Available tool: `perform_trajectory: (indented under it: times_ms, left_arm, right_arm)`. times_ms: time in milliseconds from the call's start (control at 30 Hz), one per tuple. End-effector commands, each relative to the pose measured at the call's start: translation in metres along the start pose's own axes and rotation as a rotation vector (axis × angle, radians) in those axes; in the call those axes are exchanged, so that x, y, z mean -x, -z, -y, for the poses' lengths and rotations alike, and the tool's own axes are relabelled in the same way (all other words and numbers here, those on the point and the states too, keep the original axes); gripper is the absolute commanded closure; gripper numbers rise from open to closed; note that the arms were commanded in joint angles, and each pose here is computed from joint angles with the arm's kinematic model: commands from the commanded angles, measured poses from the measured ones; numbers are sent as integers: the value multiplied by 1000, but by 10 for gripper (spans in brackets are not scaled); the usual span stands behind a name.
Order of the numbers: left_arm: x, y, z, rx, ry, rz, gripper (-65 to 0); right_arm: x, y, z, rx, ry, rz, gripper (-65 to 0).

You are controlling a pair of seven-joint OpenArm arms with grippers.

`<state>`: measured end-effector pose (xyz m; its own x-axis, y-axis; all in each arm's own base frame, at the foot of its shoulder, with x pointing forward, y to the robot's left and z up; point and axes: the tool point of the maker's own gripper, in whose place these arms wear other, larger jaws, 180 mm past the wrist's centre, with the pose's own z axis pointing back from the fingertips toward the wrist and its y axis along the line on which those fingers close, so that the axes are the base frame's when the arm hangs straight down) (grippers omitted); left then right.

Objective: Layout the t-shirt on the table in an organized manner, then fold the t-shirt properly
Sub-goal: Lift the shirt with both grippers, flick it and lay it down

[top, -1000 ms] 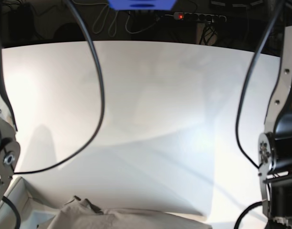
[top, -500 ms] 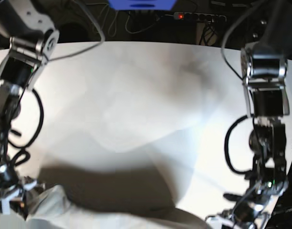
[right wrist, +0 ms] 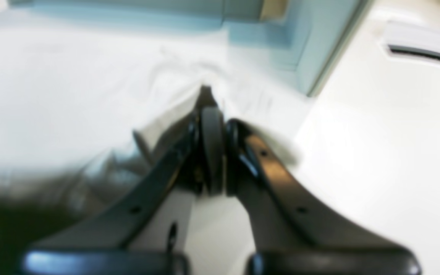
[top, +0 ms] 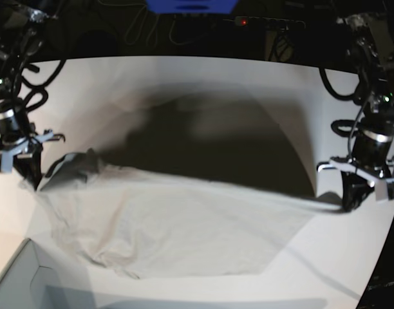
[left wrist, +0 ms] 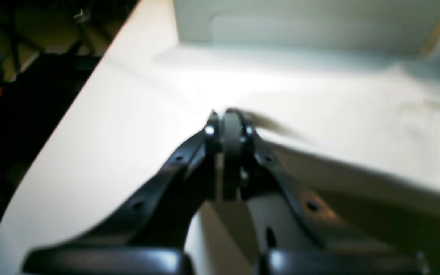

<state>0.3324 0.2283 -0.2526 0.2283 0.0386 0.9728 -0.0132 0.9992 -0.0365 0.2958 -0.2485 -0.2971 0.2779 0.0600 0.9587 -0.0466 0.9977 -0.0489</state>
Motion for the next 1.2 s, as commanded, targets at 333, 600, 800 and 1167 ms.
perform_trajectory:
  times_ms: [333,600,800,1167]
  left_arm:
    - [76,-64,-18,-137,-143,-149,0]
    - [83,-75,-35,-188,-141,-172,0]
    - [97,-83,-32,-190,-152,-212,0]
    - [122,-77,-38,-202,-185,-268,0]
  right_arm:
    - [35,-82,18,119,25,-85,0]
    - [54,-96,21,134,32,-152,0]
    - [79,-95,16,118,81,-200,0]
    - [59,-68,19,109,84,-126,0]
